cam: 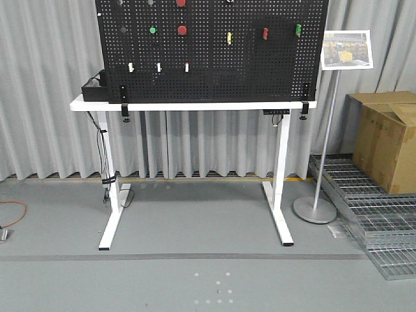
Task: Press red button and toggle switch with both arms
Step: 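Drive the base forward toward the black pegboard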
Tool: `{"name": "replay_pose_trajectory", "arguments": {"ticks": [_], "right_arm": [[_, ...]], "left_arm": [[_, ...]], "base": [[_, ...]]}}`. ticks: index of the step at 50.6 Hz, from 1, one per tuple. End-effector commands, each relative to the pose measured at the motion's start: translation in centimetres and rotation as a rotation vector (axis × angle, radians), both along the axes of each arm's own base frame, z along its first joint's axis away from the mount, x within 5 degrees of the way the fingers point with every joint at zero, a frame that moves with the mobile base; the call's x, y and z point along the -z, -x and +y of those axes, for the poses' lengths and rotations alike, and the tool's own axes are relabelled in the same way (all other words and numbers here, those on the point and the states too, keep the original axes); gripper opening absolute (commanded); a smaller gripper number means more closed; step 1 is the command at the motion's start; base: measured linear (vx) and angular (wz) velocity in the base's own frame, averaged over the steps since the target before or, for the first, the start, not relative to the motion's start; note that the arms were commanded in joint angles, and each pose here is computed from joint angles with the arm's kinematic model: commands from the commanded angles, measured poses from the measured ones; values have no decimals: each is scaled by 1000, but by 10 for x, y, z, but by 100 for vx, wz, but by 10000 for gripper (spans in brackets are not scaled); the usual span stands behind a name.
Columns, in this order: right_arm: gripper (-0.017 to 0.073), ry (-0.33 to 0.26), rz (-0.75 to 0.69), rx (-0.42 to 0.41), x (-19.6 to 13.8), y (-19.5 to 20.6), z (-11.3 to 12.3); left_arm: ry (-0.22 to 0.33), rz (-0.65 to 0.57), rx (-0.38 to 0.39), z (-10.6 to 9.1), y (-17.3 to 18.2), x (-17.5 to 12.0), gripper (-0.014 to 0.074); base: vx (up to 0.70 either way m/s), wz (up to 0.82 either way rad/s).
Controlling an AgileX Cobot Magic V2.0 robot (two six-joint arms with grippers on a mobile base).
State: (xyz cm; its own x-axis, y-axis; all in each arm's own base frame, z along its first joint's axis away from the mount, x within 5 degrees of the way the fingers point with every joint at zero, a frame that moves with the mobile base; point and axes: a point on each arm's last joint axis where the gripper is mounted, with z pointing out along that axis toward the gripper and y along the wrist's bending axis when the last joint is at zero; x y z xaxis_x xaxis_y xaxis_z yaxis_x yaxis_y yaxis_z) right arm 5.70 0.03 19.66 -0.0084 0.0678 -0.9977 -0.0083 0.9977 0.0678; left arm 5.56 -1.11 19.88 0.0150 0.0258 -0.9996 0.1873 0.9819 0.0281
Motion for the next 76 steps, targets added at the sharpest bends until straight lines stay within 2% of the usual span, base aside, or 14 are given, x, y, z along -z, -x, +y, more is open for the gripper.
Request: {"name": "replay_pose_trajectory", "arguments": {"ticks": [1,27,76], "right_arm": [[-3,16,-88,1,-5,1,0],[-3,16,-88,1,-5,1,0],[-3,16,-88,1,-5,1,0]], "left_arm": [[17,-52,-16,1,0,4,2],[17,-52,-16,1,0,4,2],[17,-52,-16,1,0,4,2]], "base": [[3,-1],[20,0],[47,0]]}}
